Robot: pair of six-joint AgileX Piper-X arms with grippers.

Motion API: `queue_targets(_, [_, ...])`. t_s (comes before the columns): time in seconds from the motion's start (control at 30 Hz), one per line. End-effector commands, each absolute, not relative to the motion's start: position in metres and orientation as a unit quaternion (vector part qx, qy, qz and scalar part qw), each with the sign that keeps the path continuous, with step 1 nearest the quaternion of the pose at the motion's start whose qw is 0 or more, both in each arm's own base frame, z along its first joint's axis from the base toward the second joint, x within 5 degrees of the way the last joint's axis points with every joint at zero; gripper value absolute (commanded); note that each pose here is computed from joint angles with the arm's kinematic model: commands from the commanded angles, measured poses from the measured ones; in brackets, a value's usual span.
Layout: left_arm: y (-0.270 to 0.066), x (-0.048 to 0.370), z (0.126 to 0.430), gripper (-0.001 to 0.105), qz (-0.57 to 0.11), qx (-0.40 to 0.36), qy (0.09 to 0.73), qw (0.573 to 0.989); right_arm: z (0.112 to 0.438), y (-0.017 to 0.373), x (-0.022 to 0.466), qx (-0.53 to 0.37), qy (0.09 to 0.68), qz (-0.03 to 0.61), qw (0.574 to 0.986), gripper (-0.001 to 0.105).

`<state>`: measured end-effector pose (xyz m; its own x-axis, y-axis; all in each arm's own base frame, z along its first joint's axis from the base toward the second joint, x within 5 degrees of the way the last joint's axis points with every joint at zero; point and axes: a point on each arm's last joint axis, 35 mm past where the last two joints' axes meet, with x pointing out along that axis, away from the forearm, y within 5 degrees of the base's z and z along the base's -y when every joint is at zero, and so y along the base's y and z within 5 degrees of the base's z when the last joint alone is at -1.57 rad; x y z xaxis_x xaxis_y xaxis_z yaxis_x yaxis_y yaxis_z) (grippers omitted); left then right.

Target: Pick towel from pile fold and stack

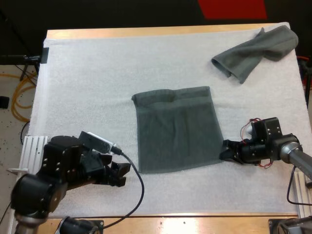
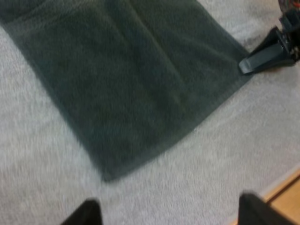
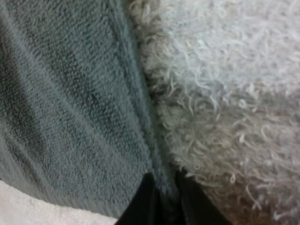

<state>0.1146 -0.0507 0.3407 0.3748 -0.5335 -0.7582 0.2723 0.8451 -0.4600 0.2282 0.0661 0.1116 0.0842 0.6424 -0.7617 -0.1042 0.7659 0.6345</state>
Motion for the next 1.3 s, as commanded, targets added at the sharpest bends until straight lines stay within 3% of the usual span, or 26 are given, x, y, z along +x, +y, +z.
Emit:
queue_targets(0.0, [-0.053,0.118,0.336,0.059,-0.25,-0.142,0.502,0.816,0.11,0.065,0.228,0.208,0.623,0.259,0.708,0.0])
queue_targets(0.1, [-0.057,0.128,0.317,0.06,-0.244,-0.157,0.519,0.804,0.11,0.065,0.228,0.208,0.623,0.259,0.708,0.0])
queue_targets(0.23, [-0.063,0.145,0.288,0.071,-0.221,-0.185,0.556,0.779,0.11,0.065,0.228,0.208,0.623,0.259,0.708,0.0])
queue_targets(0.5, [-0.076,0.185,0.247,0.071,-0.2,-0.187,0.603,0.749,0.111,0.065,0.228,0.212,0.623,0.265,0.705,0.0])
queue_targets(0.77, [-0.088,0.211,0.206,0.071,-0.215,-0.222,0.663,0.681,0.111,0.065,0.228,0.212,0.623,0.265,0.705,0.0])
queue_targets(1.27, [-0.095,0.228,0.153,0.071,-0.186,-0.232,0.726,0.62,0.111,0.065,0.228,0.212,0.623,0.265,0.705,0.0])
